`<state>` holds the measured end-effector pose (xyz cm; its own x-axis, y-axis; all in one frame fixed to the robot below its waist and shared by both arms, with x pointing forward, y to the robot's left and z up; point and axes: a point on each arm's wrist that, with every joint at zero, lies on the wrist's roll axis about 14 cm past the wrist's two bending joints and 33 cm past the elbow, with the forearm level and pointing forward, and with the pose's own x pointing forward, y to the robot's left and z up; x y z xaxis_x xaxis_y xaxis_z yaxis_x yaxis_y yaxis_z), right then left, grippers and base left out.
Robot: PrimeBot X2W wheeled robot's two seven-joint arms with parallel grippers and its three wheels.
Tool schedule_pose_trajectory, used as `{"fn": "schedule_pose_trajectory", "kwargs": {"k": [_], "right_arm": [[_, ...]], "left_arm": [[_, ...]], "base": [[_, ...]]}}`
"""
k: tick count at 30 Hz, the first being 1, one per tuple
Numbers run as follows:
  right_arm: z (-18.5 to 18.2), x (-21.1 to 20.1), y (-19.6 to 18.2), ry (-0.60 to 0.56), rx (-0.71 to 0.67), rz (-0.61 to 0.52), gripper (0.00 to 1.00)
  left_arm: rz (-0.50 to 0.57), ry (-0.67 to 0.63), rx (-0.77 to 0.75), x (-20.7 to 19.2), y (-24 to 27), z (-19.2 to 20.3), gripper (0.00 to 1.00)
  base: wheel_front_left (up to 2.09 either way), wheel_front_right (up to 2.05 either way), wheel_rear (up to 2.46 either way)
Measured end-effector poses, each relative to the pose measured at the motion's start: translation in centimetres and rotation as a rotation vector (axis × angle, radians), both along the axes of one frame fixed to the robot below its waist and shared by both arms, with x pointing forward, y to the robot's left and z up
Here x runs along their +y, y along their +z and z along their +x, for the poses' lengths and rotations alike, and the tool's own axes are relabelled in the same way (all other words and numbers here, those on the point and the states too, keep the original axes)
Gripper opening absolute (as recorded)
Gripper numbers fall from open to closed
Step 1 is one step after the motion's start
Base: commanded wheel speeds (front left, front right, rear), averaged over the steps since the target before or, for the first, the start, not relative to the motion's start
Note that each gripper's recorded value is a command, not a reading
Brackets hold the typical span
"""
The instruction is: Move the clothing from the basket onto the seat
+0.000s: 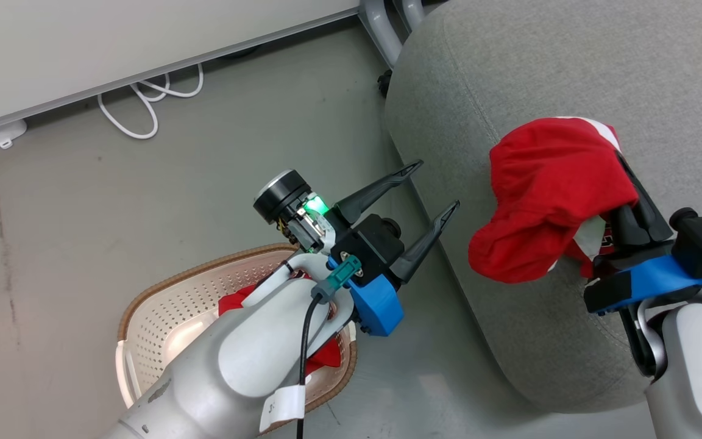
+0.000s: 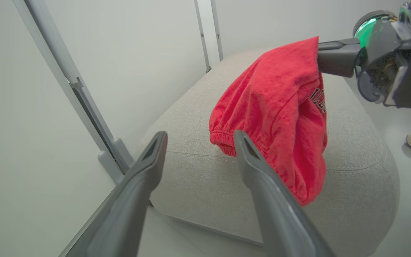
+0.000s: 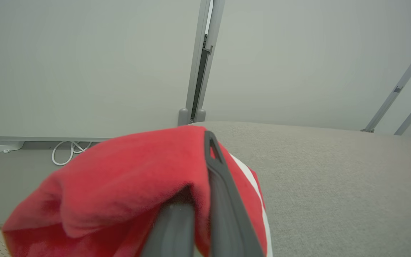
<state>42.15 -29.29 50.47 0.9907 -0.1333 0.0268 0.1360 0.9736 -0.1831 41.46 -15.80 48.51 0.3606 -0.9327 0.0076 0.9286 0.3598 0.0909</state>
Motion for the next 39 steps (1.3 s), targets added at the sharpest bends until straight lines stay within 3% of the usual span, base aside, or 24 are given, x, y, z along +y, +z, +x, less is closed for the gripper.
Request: {"fn": "schedule_pose_trajectory", "kwargs": {"k": [18, 28, 34, 39], "right_arm": [[-1.5, -2.3, -0.1, -0.081, -0.001, 0.004, 0.0], [3.8, -5.1, 6.9, -0.13, -0.211, -0.061, 0.0], [7.3, -8.6, 11.6, -0.201, -0.363, -0.121, 0.0], [9.1, -12.1, 13.4, -0.282, -0.424, -0.203, 0.0]], "left_arm": [[-0.014, -0.051, 0.004, -1.3, -0.1, -1.0, 1.0], [-0.03, -0.055, 0.005, -1.5, -1.9, 1.5, 1.0], [-0.035, -0.052, 0.001, -1.3, -4.1, 4.4, 1.0], [-0.033, -0.045, 0.018, -1.0, -6.9, 6.5, 1.0]], "base": [[0.0, 0.0, 0.0], [0.0, 0.0, 0.0], [0.0, 0.0, 0.0], [0.0, 0.0, 0.0]]}}
